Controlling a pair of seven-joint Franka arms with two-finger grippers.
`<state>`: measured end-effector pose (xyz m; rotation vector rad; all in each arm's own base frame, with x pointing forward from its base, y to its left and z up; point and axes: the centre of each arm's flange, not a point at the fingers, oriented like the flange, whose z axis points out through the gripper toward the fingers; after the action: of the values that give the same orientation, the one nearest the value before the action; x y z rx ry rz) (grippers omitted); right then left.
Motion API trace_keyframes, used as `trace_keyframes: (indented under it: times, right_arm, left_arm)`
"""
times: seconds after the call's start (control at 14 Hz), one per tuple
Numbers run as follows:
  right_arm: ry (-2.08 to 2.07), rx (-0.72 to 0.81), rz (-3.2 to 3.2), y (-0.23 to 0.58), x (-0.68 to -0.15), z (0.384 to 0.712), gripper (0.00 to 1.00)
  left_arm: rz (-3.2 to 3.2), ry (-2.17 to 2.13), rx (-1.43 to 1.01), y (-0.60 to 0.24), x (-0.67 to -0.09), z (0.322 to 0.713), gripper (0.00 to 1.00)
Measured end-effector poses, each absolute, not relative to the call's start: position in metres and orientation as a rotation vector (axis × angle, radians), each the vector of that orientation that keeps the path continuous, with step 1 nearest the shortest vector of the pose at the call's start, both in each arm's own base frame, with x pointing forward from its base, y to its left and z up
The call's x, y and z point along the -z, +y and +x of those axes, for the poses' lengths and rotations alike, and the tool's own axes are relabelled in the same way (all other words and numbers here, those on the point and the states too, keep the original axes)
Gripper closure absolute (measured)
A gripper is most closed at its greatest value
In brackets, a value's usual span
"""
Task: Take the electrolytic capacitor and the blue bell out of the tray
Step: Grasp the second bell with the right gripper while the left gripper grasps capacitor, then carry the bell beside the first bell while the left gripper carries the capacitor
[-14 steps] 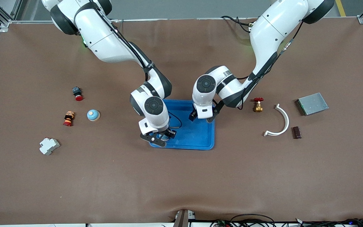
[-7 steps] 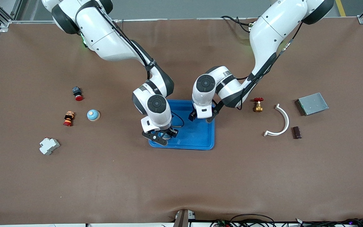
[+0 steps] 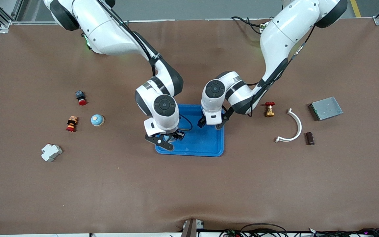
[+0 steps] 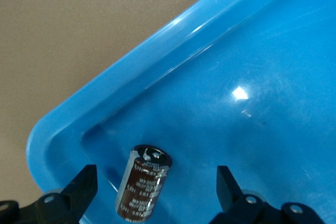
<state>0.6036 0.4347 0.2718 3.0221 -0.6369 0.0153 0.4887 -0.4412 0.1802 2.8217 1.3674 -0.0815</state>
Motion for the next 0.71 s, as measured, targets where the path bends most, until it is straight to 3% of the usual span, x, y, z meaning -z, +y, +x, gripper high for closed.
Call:
trace_keyframes:
  times: [0.29, 0.36, 0.71]
  right_arm:
    - [-0.485, 0.05, 3.027, 0.383, -0.303, 0.628, 0.35]
    - [-0.45, 0.07, 3.026, 0.365, -0.308, 0.636, 0.35]
    - [-0.289, 0.109, 3.042, 0.284, -0.306, 0.648, 0.35]
  left_arm:
    - [2.822, 1.364, 0.084, -0.443, -0.179, 0.487, 0.0]
    - [2.821, 1.363, 0.083, -0.443, -0.179, 0.488, 0.06]
    - [2.819, 1.364, 0.081, -0.443, -0.18, 0.489, 0.59]
